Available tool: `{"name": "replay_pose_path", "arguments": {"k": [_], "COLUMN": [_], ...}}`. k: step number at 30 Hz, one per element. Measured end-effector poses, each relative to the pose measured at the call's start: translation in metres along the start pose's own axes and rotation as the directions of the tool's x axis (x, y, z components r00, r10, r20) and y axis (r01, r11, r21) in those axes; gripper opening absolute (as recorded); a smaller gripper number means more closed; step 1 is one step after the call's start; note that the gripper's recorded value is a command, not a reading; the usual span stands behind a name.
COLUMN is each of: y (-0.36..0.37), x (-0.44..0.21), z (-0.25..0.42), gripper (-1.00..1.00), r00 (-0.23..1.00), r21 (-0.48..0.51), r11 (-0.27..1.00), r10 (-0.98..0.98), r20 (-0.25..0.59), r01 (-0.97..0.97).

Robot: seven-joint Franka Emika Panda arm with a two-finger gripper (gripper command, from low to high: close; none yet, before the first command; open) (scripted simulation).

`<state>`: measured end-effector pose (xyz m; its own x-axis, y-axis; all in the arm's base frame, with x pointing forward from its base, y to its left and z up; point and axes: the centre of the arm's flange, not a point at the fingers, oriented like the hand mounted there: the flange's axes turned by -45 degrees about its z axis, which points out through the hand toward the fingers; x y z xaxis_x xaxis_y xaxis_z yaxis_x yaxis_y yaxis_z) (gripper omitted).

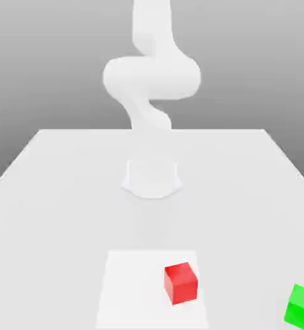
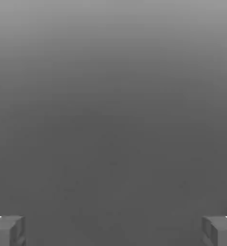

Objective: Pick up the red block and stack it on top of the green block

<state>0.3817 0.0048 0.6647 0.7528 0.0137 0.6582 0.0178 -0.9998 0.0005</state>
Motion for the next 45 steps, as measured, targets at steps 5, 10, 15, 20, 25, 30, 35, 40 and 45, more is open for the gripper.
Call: {"name": "replay_pose_path", "arguments": {"k": [5,10,15,20,25,30,35,40,45], "y": [-0.012,-0.025,-0.037,-0.049,-0.050,-0.050,-0.050,-0.050,-0.119], "x": [-0.027,-0.078,-0.148,-0.233,-0.289,-0.310,-0.310,-0.277,-0.239], "z": [0.113,0.210,0.291,0.351,0.395,0.416,0.416,0.380,0.380], "gripper": [0.00,0.00,0.00,0.00,0.00,-1.00,-1.00,-1.00,-1.00], "r00": [0.984,0.939,0.867,0.768,0.724,0.723,0.723,0.723,0.652], "r21": [0.029,0.065,0.110,0.165,0.184,0.184,0.184,0.184,0.328], "r11": [0.998,0.992,0.982,0.966,0.960,0.960,0.960,0.960,0.866], "r10": [-0.061,-0.125,-0.190,-0.259,-0.279,-0.280,-0.279,-0.280,-0.499], "r20": [0.165,0.319,0.460,0.586,0.630,0.632,0.632,0.632,0.571], "r01": [0.057,0.110,0.157,0.200,0.210,0.210,0.210,0.210,0.377]}}
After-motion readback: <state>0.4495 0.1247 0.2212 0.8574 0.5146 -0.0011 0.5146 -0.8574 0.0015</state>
